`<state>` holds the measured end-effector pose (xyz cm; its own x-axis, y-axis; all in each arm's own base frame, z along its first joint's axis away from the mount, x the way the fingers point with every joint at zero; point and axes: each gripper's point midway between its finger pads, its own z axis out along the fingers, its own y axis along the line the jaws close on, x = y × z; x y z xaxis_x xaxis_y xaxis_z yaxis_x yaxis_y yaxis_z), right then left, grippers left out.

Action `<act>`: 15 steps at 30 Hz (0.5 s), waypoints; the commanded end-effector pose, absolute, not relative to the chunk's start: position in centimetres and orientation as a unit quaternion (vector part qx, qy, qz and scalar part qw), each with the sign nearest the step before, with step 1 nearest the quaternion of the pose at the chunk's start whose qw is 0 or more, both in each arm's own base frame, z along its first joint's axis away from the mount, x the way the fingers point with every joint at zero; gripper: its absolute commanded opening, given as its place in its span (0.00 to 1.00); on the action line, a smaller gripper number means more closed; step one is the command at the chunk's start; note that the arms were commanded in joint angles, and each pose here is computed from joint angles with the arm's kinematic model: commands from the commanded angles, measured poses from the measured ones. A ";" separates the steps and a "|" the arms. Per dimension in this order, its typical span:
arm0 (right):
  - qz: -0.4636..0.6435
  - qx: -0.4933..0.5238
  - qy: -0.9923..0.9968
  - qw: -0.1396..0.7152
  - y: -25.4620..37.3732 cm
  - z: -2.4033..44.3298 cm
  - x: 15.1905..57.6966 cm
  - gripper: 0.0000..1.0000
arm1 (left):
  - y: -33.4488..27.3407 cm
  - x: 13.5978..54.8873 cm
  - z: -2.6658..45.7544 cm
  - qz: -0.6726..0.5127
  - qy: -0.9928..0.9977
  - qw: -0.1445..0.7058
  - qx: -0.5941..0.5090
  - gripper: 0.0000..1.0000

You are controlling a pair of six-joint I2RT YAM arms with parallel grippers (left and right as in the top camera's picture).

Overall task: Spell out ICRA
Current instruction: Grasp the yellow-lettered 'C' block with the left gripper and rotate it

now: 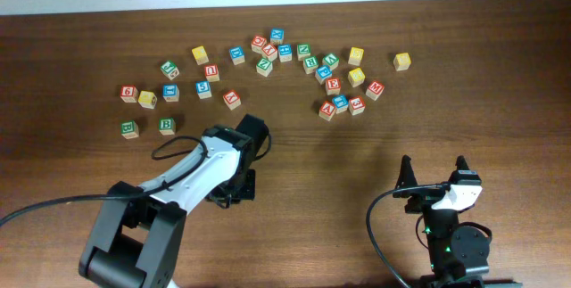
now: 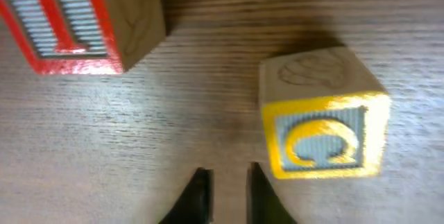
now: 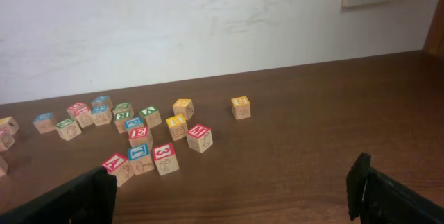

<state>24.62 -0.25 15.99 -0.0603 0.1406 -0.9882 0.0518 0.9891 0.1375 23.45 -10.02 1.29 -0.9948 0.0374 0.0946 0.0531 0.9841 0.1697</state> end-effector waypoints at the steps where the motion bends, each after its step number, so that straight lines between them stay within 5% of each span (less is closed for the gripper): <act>1: 0.024 0.070 0.729 0.681 -0.6 15.7 24.6 0.98 | -11.6 23.6 1.5 -0.043 -0.997 0.058 -0.013 0.38; 15: 0.024 0.070 0.729 0.681 -0.6 15.7 24.6 0.98 | -12.5 26.9 1.3 -0.033 -0.999 -0.012 -0.031 0.30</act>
